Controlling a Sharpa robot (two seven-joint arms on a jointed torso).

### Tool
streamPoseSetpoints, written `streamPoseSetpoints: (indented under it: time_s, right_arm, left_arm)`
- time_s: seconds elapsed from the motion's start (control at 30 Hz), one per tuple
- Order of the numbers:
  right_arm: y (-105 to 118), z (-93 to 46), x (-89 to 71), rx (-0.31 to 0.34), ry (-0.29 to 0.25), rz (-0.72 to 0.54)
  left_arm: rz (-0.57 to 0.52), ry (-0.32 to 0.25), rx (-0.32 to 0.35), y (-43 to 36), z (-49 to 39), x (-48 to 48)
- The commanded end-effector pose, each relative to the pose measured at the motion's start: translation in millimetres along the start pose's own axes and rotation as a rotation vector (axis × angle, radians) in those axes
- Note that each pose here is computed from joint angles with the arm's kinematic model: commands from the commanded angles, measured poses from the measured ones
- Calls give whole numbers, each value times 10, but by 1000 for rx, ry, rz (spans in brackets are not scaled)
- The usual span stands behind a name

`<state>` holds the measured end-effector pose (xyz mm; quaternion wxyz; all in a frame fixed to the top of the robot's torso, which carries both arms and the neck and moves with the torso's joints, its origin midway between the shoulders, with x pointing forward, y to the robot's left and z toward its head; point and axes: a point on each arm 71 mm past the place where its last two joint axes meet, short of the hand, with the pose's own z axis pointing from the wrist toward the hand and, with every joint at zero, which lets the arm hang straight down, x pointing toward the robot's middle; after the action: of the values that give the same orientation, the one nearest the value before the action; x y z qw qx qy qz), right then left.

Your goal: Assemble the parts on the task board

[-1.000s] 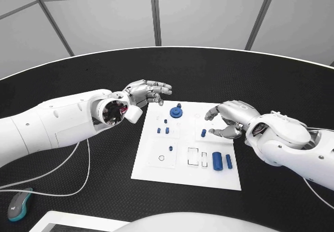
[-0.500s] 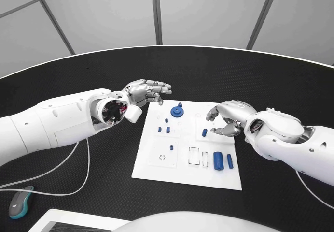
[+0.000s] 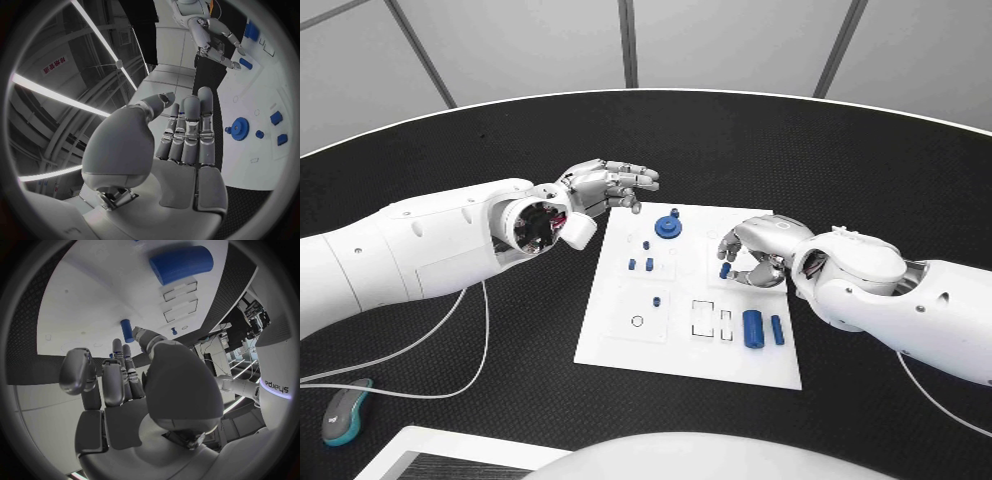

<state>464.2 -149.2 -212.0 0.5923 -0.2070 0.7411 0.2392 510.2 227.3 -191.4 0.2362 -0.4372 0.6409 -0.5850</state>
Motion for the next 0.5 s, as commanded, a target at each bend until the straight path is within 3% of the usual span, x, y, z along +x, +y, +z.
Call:
streamPoseSetpoints:
  time_s: [0.03, 0.5]
  right_arm:
    - [11, 12, 12, -3, 6, 0]
    - [45, 53, 62, -12, 27, 0]
  left_arm:
    - [0, 0, 0, 0, 0, 0]
    - [0, 0, 0, 0, 4, 0]
